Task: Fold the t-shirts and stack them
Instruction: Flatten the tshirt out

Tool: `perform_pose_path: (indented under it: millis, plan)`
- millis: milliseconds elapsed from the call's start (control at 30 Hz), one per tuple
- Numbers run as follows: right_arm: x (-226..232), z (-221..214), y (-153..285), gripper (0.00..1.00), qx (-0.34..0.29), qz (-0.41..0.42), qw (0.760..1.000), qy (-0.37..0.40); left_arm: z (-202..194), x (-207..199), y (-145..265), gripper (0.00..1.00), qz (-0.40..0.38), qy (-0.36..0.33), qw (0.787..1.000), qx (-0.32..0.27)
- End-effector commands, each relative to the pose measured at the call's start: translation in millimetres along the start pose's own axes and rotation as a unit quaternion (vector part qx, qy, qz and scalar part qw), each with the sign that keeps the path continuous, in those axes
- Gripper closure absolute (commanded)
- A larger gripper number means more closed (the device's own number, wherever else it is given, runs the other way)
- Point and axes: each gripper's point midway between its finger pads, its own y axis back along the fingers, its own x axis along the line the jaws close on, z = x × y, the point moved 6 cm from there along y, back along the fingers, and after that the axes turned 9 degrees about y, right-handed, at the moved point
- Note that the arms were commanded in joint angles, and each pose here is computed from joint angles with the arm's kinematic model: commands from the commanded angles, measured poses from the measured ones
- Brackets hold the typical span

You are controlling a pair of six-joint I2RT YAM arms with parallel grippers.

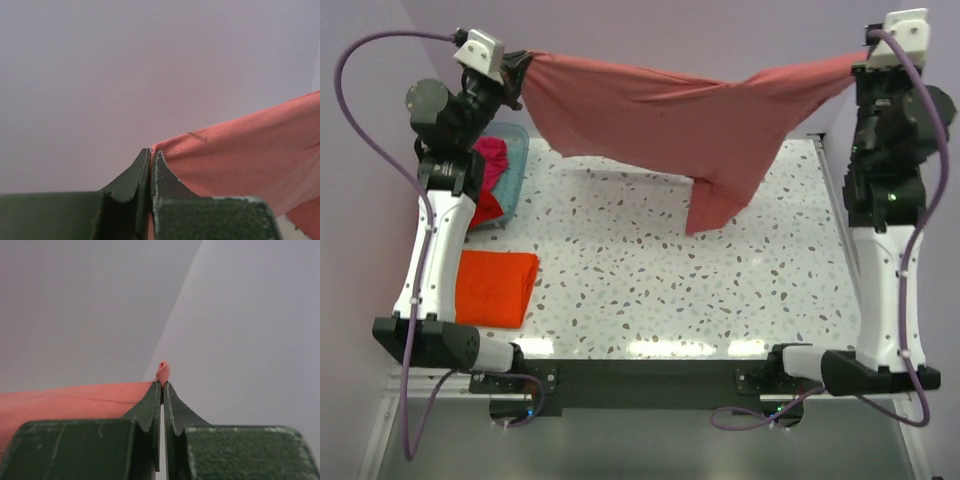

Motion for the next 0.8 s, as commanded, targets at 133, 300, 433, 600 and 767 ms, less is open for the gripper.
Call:
perform_pose_path:
  millis: [133, 300, 433, 600, 767]
  plan:
    - [-122.9, 70.3, 106.2, 1.0, -0.1, -0.176, 0.979, -0.008, 77.6, -35.2, 88.7, 1.0, 0.025, -0.068, 0.992, -0.106]
    - [-171.8, 94.7, 173.1, 1.0, -0.146, -0.227, 0.963, 0.014, 118.3, -62.7, 144.2, 1.0, 0.032, -0.085, 0.984, -0.15]
    - [-179.8, 105.7, 178.9, 1.0, -0.166, -0.232, 0.957, 0.046, 140.8, -67.2, 161.9, 1.0, 0.051, -0.102, 0.981, -0.158]
    - [-149.6, 96.2, 133.8, 1.0, -0.15, -0.19, 0.967, 0.082, 128.0, -60.1, 155.5, 1.0, 0.057, -0.119, 0.986, -0.104]
    - [-84.7, 56.8, 69.9, 1.0, -0.113, -0.105, 0.981, 0.114, 63.8, -38.9, 126.1, 1.0, 0.062, -0.092, 0.994, -0.007]
